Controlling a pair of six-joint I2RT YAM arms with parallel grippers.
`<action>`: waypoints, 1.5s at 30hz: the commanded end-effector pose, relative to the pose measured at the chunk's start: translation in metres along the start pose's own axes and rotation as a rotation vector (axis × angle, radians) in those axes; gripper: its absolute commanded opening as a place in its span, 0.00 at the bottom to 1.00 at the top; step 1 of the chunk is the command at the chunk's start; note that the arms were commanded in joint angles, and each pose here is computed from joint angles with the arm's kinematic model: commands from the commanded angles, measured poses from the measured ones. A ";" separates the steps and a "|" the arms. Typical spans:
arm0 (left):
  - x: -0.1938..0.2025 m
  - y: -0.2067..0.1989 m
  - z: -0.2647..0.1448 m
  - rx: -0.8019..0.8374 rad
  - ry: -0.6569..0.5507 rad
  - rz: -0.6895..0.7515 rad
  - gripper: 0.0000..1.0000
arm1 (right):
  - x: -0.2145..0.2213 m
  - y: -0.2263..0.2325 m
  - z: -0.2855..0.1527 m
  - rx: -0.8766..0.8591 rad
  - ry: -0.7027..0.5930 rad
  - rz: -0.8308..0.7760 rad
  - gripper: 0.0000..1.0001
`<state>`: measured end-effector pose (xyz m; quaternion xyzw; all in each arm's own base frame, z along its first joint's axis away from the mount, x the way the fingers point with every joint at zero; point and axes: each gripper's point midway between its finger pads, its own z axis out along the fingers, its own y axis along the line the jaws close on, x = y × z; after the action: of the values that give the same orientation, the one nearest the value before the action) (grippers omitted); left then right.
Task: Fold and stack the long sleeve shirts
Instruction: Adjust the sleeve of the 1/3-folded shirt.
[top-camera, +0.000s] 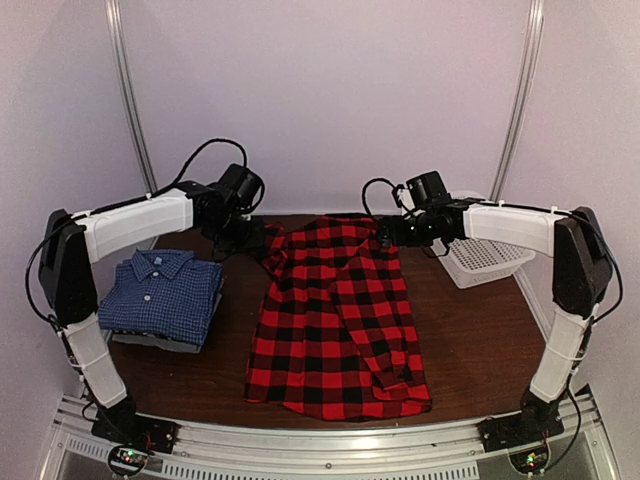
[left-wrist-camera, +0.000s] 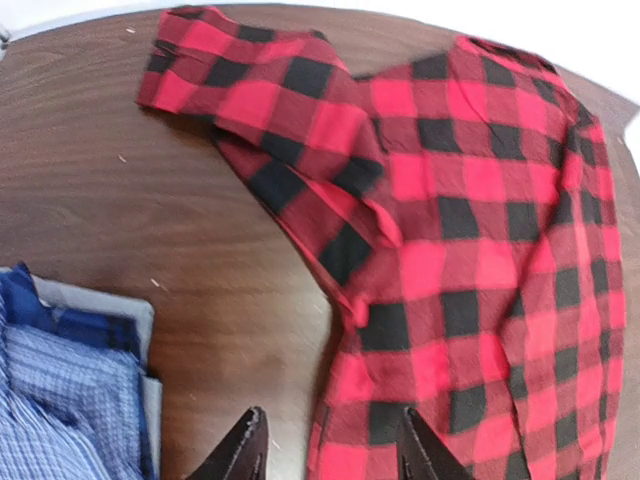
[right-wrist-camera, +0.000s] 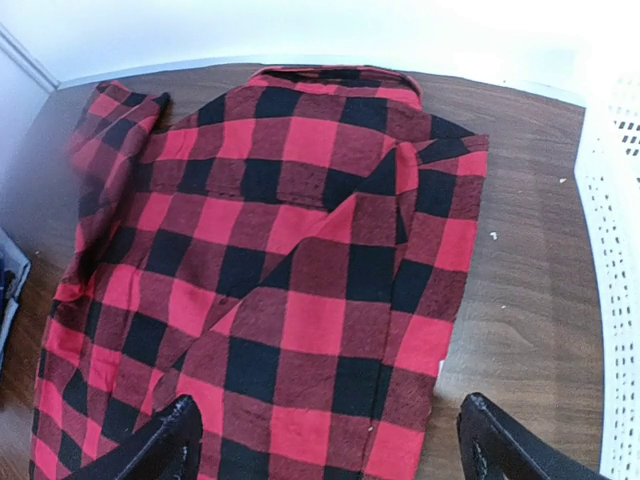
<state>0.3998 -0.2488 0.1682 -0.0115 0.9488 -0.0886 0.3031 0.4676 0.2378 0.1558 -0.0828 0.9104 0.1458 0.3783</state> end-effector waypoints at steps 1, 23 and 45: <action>-0.036 0.033 0.024 -0.045 -0.051 -0.021 0.46 | -0.003 0.014 -0.028 -0.019 -0.061 0.002 0.90; -0.113 0.112 0.149 -0.046 -0.080 -0.302 0.53 | 0.041 0.033 -0.074 -0.053 -0.048 -0.023 0.90; -0.119 0.128 0.202 -0.022 -0.115 -0.531 0.48 | 0.062 0.023 -0.084 -0.019 -0.018 -0.032 0.90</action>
<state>0.6030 -0.1454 0.0491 -0.2504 0.9099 -0.1289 0.3044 0.3634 0.2317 0.1681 -0.1066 0.9048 0.1544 0.3823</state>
